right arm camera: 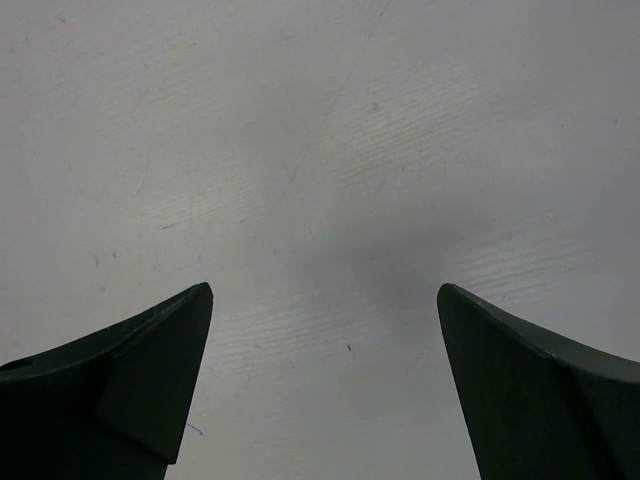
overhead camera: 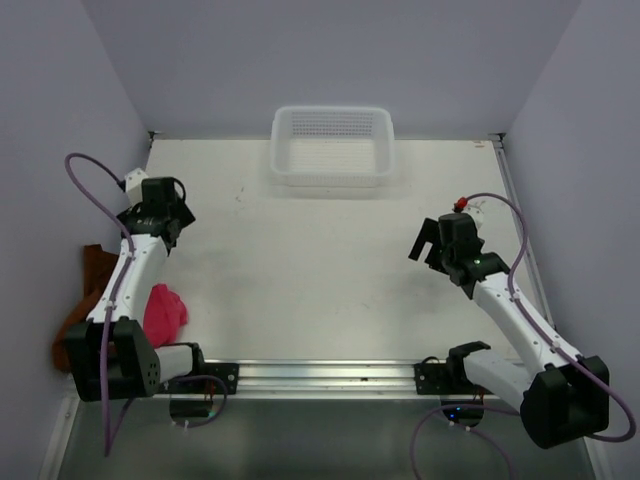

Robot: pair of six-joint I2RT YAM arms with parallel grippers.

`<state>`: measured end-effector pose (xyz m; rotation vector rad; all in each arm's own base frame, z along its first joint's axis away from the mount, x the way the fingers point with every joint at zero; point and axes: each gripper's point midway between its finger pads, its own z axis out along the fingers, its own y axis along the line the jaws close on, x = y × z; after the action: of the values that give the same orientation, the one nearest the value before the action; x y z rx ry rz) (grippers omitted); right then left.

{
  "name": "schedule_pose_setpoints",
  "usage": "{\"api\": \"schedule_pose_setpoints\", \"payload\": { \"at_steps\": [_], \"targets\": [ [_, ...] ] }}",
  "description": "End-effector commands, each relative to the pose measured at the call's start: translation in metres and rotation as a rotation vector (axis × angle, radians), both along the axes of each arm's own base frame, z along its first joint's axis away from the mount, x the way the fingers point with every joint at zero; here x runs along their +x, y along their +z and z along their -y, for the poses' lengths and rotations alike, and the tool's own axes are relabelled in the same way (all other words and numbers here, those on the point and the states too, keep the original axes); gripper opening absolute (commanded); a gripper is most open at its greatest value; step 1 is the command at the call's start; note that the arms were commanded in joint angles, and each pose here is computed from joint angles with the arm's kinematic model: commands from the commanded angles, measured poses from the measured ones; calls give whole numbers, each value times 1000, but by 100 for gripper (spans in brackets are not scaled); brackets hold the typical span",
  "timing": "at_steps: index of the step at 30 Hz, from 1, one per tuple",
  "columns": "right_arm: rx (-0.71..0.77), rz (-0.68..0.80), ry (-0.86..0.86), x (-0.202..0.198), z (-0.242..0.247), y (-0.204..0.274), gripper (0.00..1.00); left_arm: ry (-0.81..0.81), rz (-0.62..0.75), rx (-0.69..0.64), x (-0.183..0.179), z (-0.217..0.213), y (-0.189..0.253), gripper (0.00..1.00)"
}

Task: Roll the towels
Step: Grab a towel with the left arm

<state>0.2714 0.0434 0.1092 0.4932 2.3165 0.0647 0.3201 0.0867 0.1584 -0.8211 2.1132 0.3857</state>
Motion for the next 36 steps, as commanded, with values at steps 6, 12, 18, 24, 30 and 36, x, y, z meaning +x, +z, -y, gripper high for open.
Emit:
{"api": "schedule_pose_setpoints", "payload": {
  "at_steps": [6, 12, 18, 24, 30, 36],
  "targets": [
    [89, -15, 107, 6, -26, 2, 99, 306, -29, 6, -35, -78, -6, 100],
    [99, -36, 115, 4, -28, -3, 99, 396, -92, 43, -45, -101, -17, 99],
    [106, -50, 121, 1, -30, -7, 99, 450, -191, 84, -47, -120, -23, 97],
    [95, -47, 108, 1, -27, -7, 99, 420, -247, 100, -36, -126, -30, 94],
    [91, -44, 100, 4, -26, -7, 99, 438, -351, 147, -46, -133, -49, 88],
    [100, -64, 98, 4, -27, -10, 99, 446, -407, 171, -53, -136, -66, 83]
  ]
}}
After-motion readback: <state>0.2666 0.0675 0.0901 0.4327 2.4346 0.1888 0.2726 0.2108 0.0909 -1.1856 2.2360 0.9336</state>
